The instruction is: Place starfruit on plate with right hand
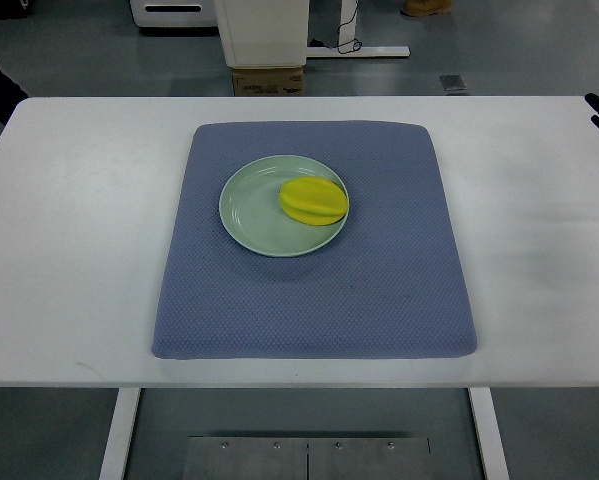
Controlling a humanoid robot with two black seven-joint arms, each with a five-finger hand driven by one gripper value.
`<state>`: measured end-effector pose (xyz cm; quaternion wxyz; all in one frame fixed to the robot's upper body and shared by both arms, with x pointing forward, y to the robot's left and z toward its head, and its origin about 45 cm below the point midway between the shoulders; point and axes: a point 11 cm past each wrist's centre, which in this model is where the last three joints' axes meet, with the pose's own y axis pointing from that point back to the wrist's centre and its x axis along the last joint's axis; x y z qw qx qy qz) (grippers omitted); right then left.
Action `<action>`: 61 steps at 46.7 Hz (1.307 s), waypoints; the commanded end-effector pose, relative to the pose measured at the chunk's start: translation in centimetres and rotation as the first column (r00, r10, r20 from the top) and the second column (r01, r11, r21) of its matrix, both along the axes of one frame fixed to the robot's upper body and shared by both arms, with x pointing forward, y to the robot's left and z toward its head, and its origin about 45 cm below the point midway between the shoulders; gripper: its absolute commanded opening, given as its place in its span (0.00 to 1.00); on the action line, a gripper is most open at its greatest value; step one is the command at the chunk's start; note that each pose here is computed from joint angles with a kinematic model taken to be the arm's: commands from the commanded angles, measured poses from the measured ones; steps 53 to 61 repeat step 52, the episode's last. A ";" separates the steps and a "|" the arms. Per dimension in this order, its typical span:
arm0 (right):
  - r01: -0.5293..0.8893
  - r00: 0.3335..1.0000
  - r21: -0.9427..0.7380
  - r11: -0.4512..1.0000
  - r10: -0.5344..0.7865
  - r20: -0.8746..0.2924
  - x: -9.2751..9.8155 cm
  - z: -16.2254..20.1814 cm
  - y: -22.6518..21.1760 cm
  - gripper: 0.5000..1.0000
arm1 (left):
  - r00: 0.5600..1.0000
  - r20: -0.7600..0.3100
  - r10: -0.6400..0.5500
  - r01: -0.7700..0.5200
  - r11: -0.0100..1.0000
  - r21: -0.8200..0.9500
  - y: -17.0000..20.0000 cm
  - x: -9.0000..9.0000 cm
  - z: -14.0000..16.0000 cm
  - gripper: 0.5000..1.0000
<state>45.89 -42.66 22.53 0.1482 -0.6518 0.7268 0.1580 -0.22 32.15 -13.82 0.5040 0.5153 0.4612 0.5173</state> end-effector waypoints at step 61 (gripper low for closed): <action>-0.044 0.999 0.022 0.999 0.044 0.000 -0.3 -0.7 1.6 1.00 | 1.000 0.000 0.000 0.000 1.000 0.002 0.0 0.0 0.0 1.00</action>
